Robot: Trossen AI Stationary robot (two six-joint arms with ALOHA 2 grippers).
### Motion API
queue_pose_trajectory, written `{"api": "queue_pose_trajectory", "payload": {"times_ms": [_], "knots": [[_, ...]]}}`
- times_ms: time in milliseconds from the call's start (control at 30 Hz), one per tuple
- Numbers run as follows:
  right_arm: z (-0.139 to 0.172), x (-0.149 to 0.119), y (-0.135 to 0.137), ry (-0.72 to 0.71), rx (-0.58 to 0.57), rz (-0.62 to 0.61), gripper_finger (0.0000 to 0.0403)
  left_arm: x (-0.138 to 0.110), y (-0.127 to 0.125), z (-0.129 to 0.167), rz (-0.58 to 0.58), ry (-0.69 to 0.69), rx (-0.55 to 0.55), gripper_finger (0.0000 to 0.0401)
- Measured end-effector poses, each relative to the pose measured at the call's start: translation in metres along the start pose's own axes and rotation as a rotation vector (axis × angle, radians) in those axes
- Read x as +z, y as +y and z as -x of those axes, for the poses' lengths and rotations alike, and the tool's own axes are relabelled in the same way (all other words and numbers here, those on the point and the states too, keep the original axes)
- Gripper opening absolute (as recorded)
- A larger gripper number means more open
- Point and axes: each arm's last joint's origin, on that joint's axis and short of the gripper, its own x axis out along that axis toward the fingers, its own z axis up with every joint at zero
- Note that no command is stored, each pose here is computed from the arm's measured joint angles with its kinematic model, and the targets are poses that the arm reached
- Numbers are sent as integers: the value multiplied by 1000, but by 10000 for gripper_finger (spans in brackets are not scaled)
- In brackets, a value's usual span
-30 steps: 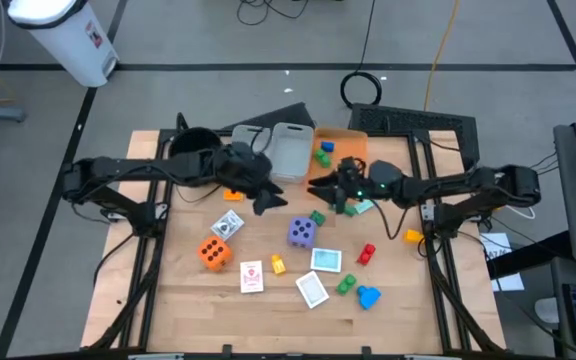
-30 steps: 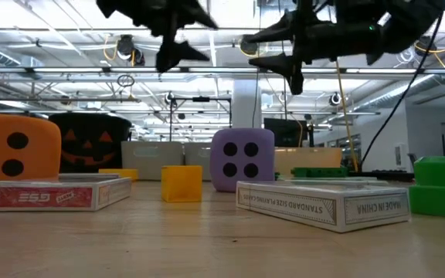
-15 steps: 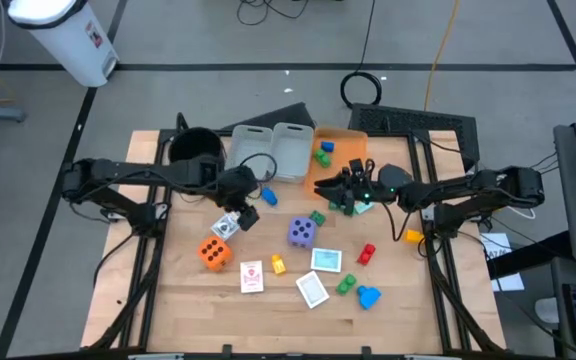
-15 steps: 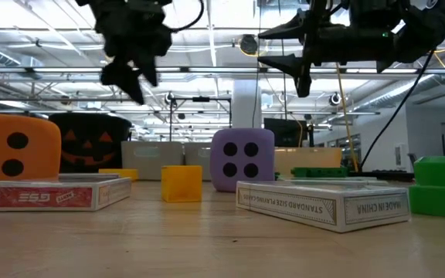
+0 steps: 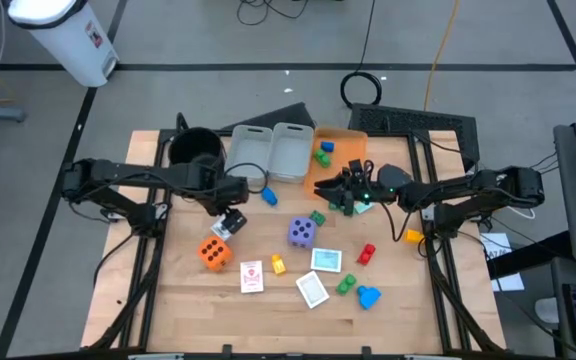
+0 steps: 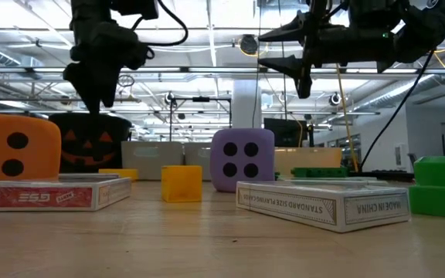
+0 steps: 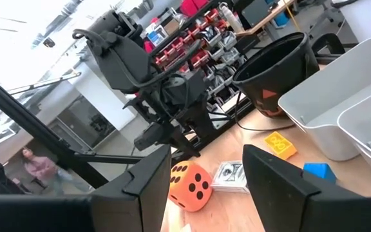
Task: Pick & Place Toys
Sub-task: Put the black deck of cards into the left gray bin
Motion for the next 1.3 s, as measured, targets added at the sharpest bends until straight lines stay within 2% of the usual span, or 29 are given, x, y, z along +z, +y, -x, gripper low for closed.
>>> {"api": "queue_pose_trajectory", "payload": {"times_ms": [400, 600, 867, 1133, 1300], "knots": [[0, -2, -2, 24, -16, -3, 187, -6, 16, -22, 125, 69, 64, 273], [0, -2, -2, 24, -15, -3, 187, -14, 25, -38, 155, 159, 47, 277], [0, -2, -2, 24, -16, -3, 187, -14, 25, -40, 92, 151, 34, 321], [0, -3, -2, 31, -24, -4, 187, -7, 17, -41, 17, 120, -97, 383], [0, -3, -3, 33, -26, -4, 187, -6, 18, -41, -6, 72, -48, 396]]}}
